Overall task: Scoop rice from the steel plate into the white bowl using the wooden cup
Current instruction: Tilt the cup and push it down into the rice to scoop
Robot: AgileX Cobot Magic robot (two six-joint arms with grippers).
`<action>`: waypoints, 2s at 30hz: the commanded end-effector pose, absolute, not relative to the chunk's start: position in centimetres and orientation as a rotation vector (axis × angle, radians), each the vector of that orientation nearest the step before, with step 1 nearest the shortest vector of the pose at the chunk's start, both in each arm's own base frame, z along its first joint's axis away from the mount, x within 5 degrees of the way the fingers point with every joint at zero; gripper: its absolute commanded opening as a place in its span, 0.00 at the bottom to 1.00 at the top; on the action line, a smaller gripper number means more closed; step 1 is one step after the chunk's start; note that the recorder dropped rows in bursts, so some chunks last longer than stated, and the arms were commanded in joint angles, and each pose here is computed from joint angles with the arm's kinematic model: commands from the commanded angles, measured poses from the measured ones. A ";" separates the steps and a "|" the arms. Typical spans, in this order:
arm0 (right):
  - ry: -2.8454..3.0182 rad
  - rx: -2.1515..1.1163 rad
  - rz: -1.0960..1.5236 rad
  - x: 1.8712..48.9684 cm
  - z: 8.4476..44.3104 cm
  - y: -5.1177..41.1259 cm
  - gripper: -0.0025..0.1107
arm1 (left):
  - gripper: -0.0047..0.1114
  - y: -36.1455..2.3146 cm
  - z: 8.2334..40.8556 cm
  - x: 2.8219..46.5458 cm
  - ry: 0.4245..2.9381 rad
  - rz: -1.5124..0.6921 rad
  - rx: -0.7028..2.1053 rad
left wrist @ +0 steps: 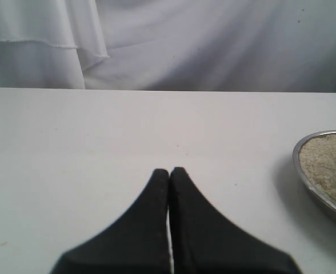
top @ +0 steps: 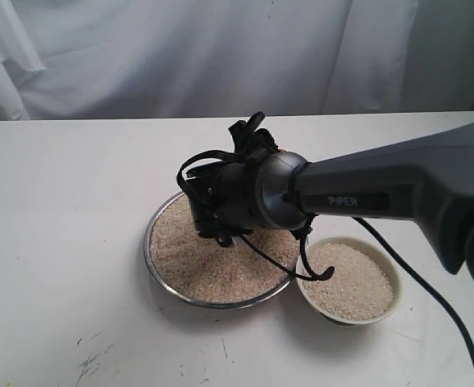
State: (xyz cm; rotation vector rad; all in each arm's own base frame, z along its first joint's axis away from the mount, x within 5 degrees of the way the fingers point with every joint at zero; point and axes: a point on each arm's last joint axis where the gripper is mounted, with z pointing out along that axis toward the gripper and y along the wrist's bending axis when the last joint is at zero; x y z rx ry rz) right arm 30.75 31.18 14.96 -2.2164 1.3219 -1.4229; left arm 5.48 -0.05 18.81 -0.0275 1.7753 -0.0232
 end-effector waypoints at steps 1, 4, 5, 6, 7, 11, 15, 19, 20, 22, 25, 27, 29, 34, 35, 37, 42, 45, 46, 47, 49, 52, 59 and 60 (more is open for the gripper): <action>1.294 -2.202 -1.472 31.0 14.7 31.3 0.02 | 0.04 -0.1 18.7 5.5 1.768 -0.027 -0.030; 1.293 -2.203 -1.463 31.0 14.7 31.4 0.02 | 0.04 -0.1 18.7 5.5 1.768 -0.027 -0.030; 1.294 -2.203 -1.465 31.0 14.7 31.3 0.02 | 0.04 -0.1 18.7 5.5 1.768 -0.027 -0.030; 1.294 -2.203 -1.465 31.0 14.7 31.3 0.02 | 0.04 -0.1 18.7 5.5 1.768 -0.027 -0.030; 1.304 -2.203 -1.460 31.0 14.7 31.3 0.02 | 0.04 -0.1 18.7 5.5 1.768 -0.027 -0.030; 1.324 -2.206 -1.442 31.1 14.6 31.2 0.02 | 0.04 -0.1 18.7 5.5 1.768 -0.027 -0.030; 1.336 -2.208 -1.436 31.1 14.5 31.1 0.02 | 0.04 -0.1 18.7 5.5 1.768 -0.027 -0.030; 1.336 -2.211 -1.434 31.2 14.5 31.0 0.02 | 0.04 -0.1 18.7 5.5 1.768 -0.027 -0.030; 1.325 -2.211 -1.435 31.3 14.5 31.0 0.02 | 0.04 -0.1 18.7 5.5 1.768 -0.027 -0.030; 1.311 -2.209 -1.438 31.5 14.6 30.9 0.02 | 0.04 -0.1 18.7 5.5 1.768 -0.027 -0.030; 1.312 -2.209 -1.422 31.8 14.5 30.8 0.02 | 0.04 -0.1 18.7 5.5 1.768 -0.027 -0.030; 1.320 -2.207 -1.422 32.0 14.5 30.6 0.02 | 0.04 -0.1 18.7 5.5 1.768 -0.027 -0.030; 1.323 -2.207 -1.421 32.0 14.5 30.6 0.02 | 0.04 -0.1 18.7 5.5 1.768 -0.027 -0.030; 1.348 -2.209 -1.403 32.0 14.4 30.5 0.02 | 0.04 -0.1 18.7 5.5 1.768 -0.027 -0.030; 1.357 -2.211 -1.394 31.9 14.3 30.5 0.02 | 0.04 -0.1 18.7 5.5 1.768 -0.027 -0.030; 1.372 -2.212 -1.380 31.8 14.2 30.5 0.02 | 0.04 -0.1 18.7 5.5 1.768 -0.027 -0.030; 1.386 -2.213 -1.372 31.8 14.2 30.4 0.02 | 0.04 -0.1 18.7 5.5 1.768 -0.027 -0.030; 1.414 -2.216 -1.343 31.7 14.0 30.4 0.02 | 0.04 -0.1 18.7 5.5 1.768 -0.027 -0.030; 1.420 -2.220 -1.337 31.6 13.8 30.4 0.02 | 0.04 -0.1 18.7 5.5 1.768 -0.027 -0.030; 1.420 -2.222 -1.338 31.6 13.7 30.4 0.02 | 0.04 -0.1 18.7 5.5 1.768 -0.027 -0.030; 1.416 -2.234 -1.357 31.7 13.3 30.4 0.02 | 0.04 -0.1 18.7 5.5 1.768 -0.027 -0.030; 1.412 -2.258 -1.364 31.7 12.3 30.4 0.02 | 0.04 -0.1 18.7 5.5 1.768 -0.027 -0.030; 1.360 -2.311 -1.337 31.0 10.5 31.3 0.02 | 0.04 -0.1 18.7 5.5 1.768 -0.027 -0.030; 1.347 -2.313 -1.334 30.9 10.4 31.5 0.02 | 0.04 -0.1 18.7 5.5 1.768 -0.027 -0.030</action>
